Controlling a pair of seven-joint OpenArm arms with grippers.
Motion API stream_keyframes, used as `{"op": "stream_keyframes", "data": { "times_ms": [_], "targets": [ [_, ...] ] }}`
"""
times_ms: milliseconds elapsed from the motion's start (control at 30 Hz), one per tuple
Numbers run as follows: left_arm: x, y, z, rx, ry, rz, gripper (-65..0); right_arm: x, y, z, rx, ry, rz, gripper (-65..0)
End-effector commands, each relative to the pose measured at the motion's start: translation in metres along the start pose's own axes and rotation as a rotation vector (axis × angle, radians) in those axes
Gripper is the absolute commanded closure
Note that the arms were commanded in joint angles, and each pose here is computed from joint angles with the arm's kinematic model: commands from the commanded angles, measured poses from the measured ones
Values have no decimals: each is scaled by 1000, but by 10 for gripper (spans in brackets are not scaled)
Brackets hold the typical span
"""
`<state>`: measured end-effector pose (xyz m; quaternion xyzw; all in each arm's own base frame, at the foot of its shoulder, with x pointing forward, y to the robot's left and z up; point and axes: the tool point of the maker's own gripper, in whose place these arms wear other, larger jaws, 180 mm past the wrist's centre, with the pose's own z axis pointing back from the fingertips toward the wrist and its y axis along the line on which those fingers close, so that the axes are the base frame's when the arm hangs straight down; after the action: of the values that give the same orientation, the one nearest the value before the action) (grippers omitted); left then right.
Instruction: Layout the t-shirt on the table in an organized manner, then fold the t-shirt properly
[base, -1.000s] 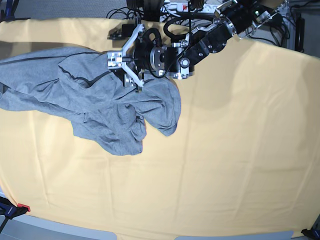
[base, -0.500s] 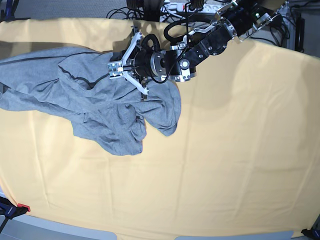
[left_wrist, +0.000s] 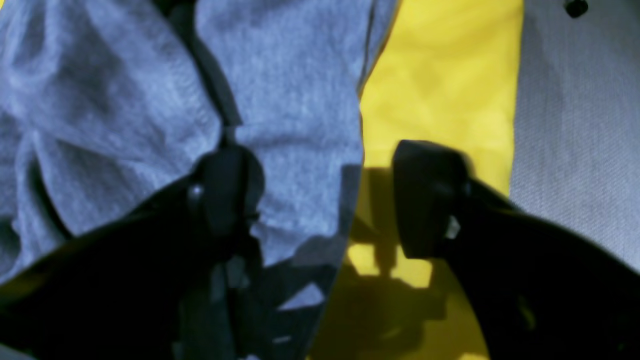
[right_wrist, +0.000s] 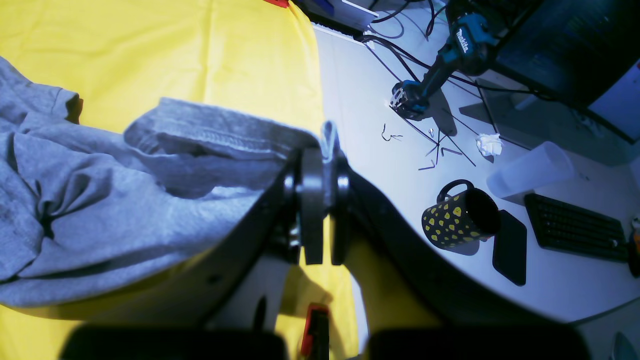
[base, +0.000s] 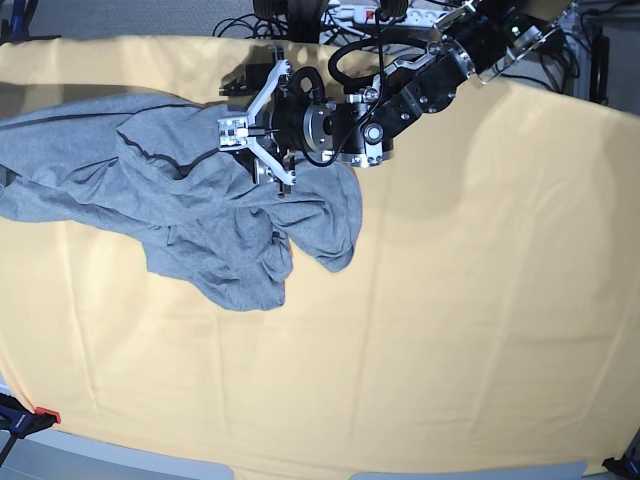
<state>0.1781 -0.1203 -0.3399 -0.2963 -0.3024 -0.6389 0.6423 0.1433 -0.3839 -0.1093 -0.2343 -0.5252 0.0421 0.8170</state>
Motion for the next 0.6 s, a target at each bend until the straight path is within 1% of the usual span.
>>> {"op": "stream_keyframes", "data": {
  "times_ms": [0, 167, 200, 233, 267, 300, 333, 367, 467, 567],
  "targets": [
    [15, 6, 3, 11, -54, -13, -466, 11, -3, 1, -6, -37, 18, 0],
    [-2, 10, -6, 2, -33, 31, -465, 11, -3, 1, -6, -38, 17, 0],
    [-4, 11, -7, 1, -28, 37, -453, 11, -3, 1, -6, -38, 18, 0],
    [-5, 11, -7, 1, -27, 37, -412, 11, -3, 1, -6, -38, 18, 0],
    [-4, 11, -7, 2, -28, 37, -328, 11, -3, 1, -6, -39, 18, 0],
    [-3, 13, -7, 7, -29, 37, -204, 12, -3, 1, -5, -40, 17, 0],
    [-2, 14, -7, 9, -31, 37, -58, 12, -2, 1, -3, -41, 16, 0],
    [0, 17, -6, 22, -32, 46, 0, 12, -2, 1, -3, -41, 17, 0],
    [12, 22, 0, 46, -62, 45, 0, 12, -2, 1, -3, -41, 17, 0],
    [38, 21, 16, 50, -134, 23, 0, 12, -2, 1, -4, -40, 17, 0]
  ]
}}
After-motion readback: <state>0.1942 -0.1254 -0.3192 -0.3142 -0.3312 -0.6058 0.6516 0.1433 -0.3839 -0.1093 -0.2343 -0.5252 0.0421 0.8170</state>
